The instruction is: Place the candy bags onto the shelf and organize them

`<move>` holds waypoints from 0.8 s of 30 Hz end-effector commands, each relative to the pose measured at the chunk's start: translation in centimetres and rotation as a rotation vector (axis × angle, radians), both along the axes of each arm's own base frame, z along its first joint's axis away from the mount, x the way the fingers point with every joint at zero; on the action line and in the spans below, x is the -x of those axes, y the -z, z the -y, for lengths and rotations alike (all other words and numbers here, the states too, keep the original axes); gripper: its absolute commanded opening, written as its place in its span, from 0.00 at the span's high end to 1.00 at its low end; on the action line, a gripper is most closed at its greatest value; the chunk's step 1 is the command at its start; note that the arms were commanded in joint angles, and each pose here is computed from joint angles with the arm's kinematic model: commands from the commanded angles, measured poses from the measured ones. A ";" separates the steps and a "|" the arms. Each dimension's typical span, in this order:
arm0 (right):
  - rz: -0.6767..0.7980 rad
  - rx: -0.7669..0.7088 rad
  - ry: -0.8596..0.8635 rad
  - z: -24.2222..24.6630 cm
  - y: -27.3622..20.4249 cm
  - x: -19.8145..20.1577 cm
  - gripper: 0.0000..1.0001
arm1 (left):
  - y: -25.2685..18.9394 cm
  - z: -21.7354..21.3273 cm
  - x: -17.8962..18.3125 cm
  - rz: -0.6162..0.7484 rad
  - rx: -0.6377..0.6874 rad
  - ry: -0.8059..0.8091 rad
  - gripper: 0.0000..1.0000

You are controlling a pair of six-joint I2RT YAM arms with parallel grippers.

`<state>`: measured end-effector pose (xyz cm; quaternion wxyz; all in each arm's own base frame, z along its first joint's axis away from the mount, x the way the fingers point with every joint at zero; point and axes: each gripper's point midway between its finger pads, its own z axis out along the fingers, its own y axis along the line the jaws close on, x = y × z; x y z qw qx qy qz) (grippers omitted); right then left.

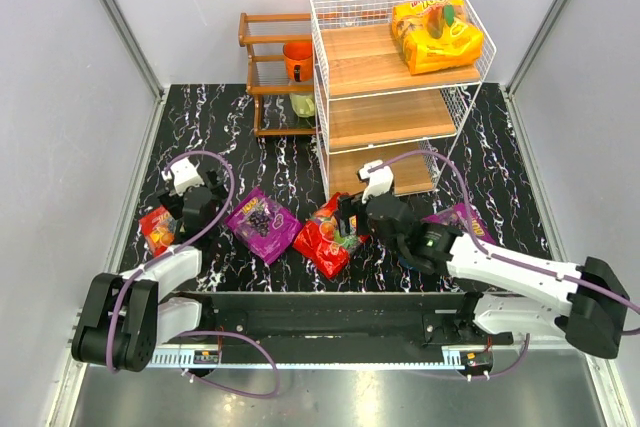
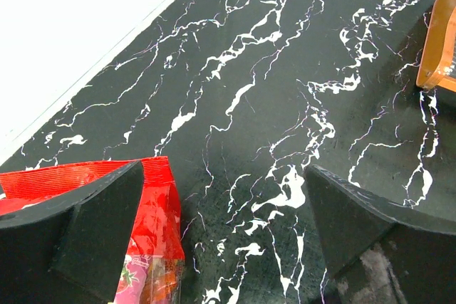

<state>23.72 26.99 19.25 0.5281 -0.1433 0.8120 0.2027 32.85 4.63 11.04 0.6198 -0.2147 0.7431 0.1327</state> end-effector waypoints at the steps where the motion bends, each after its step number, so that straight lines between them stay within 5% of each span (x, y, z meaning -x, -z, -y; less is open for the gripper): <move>1: -0.101 -0.111 0.038 -1.4 2.2 0.5 0.12 | -1.9 0.1 -0.3 0.088 0.014 -0.003 0.01; 6: -0.159 -0.055 0.191 0.4 5.2 -0.3 0.16 | -1.9 0.1 -0.4 0.089 0.014 -0.003 0.01; 9: -0.178 0.028 0.256 1.2 6.3 -0.8 0.27 | -1.9 0.1 -0.4 0.088 0.014 -0.003 0.01; 17: -0.221 0.039 0.310 0.5 8.5 -1.4 0.14 | -1.9 0.1 -0.4 0.087 0.013 -0.001 0.01; 24: -0.288 -0.094 0.502 0.6 8.0 -1.2 0.21 | -1.8 0.2 -0.5 0.082 0.011 0.002 0.01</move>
